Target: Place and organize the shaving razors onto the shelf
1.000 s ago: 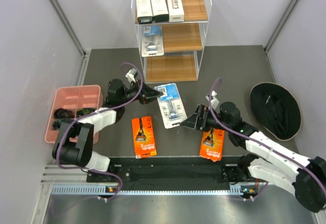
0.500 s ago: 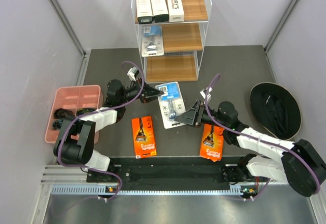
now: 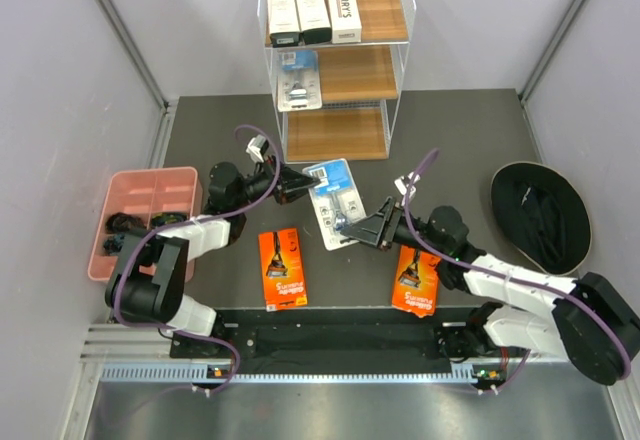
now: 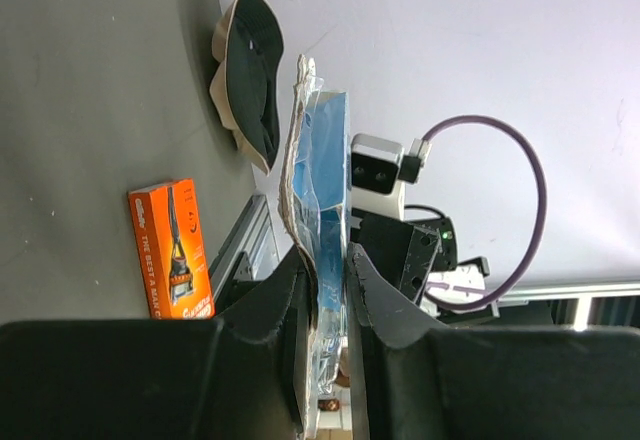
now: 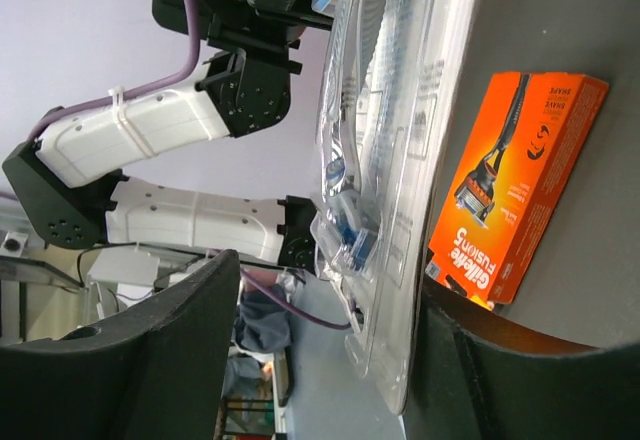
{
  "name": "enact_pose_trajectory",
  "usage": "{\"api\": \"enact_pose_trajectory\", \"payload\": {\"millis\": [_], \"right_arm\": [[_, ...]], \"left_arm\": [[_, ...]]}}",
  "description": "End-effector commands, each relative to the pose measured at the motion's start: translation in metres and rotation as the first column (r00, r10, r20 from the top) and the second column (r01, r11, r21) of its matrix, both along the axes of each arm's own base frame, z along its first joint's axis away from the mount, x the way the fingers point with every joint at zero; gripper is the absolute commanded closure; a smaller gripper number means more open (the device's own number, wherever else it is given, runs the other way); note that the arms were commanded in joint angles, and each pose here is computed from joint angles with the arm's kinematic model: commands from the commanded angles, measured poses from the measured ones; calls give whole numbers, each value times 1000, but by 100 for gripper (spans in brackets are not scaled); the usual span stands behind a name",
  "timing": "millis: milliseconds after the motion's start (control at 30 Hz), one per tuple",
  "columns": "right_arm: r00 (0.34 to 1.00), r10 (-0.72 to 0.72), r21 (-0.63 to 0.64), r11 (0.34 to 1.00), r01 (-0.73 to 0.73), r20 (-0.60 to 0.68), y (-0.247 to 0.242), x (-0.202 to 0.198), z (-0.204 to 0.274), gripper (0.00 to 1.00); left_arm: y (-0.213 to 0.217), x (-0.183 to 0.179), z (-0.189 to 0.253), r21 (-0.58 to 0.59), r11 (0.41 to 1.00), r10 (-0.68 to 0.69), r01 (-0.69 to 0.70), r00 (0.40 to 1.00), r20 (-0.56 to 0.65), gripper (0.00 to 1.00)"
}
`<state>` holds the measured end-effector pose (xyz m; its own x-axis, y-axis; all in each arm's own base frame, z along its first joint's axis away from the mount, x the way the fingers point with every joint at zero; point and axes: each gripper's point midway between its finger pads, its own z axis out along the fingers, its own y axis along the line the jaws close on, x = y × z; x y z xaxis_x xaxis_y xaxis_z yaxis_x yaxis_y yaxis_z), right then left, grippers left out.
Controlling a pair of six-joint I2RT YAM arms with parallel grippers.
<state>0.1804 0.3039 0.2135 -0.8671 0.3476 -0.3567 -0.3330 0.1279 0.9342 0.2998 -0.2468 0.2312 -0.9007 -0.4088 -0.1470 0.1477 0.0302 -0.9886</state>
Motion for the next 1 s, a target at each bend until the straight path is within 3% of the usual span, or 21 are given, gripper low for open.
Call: {"api": "enact_pose_trajectory", "payload": {"millis": [0, 300, 667, 967], "right_arm": [[998, -41, 56, 998, 39, 41, -5, -1, 15, 42], [994, -108, 62, 992, 106, 20, -12, 6, 11, 44], [989, -149, 86, 985, 149, -3, -12, 15, 11, 54], [991, -128, 88, 988, 130, -24, -5, 18, 8, 76]], "left_arm": [[7, 2, 20, -60, 996, 69, -64, 994, 81, 100], [13, 4, 22, -74, 988, 139, -133, 987, 79, 100], [23, 0, 17, -61, 974, 221, -218, 973, 64, 100], [25, -1, 15, -54, 972, 232, -229, 971, 63, 100]]}}
